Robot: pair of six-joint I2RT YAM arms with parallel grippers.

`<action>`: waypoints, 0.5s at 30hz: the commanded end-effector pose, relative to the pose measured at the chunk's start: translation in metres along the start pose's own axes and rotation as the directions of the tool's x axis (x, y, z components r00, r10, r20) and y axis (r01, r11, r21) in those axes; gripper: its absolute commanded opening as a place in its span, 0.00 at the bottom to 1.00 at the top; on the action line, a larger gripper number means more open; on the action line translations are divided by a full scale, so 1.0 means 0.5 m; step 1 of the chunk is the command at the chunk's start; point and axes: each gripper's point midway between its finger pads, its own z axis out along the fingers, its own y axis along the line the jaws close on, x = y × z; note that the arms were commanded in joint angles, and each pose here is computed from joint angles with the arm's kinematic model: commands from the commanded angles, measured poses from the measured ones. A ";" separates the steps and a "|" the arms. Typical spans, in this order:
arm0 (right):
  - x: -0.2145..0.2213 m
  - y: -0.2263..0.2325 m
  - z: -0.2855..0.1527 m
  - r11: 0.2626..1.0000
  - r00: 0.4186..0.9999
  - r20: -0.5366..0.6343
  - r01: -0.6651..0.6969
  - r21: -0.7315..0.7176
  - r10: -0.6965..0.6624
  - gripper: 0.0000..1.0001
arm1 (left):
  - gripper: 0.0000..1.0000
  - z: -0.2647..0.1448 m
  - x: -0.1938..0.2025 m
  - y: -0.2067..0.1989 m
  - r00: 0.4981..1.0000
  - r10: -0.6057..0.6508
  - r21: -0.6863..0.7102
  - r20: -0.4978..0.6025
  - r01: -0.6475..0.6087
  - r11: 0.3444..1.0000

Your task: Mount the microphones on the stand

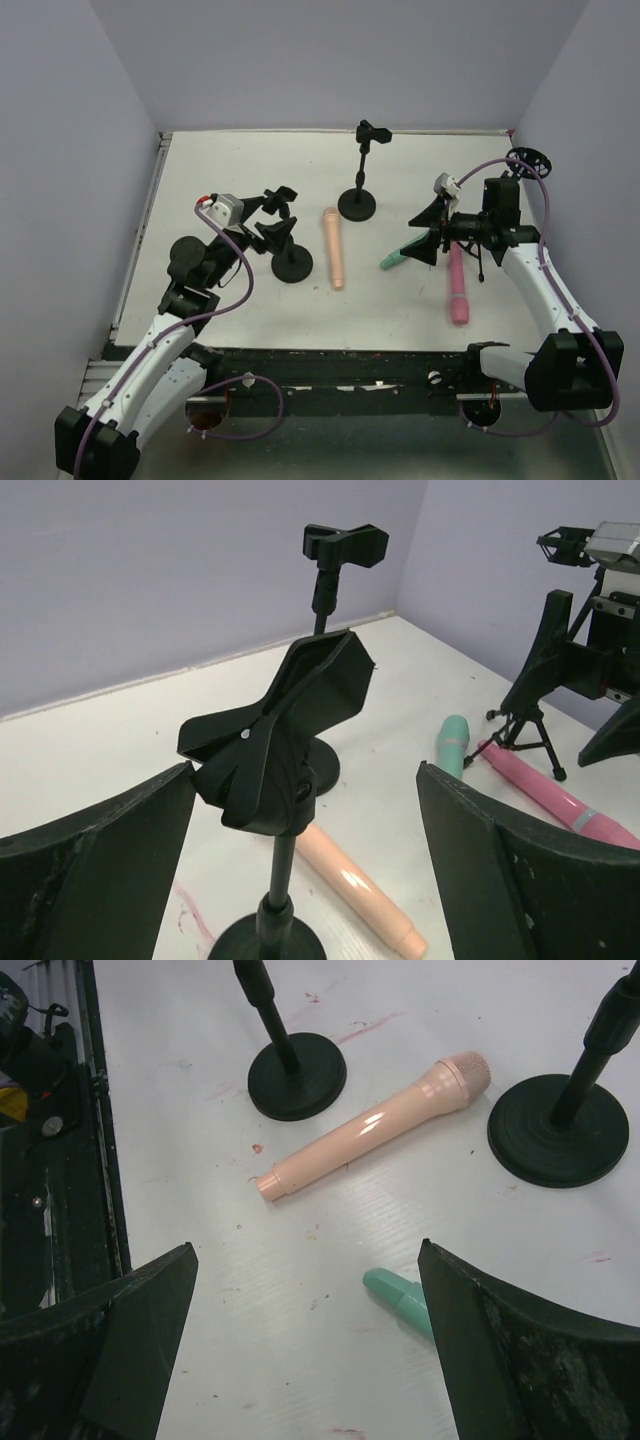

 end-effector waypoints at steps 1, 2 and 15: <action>-0.006 0.008 0.001 1.000 1.000 0.005 0.005 -0.027 -0.005 1.00 | 0.98 -0.038 -0.016 -0.028 0.995 -0.041 0.017 -0.086 0.043 0.999; -0.006 0.009 0.001 1.000 1.000 0.004 0.004 -0.029 -0.004 1.00 | 0.99 -0.046 -0.017 -0.027 0.995 -0.039 0.007 -0.092 0.040 0.999; 0.000 0.005 0.003 1.000 1.000 -0.002 -0.001 -0.025 0.001 1.00 | 0.98 -0.102 0.005 -0.014 0.981 -0.017 -0.067 -0.194 0.004 0.998</action>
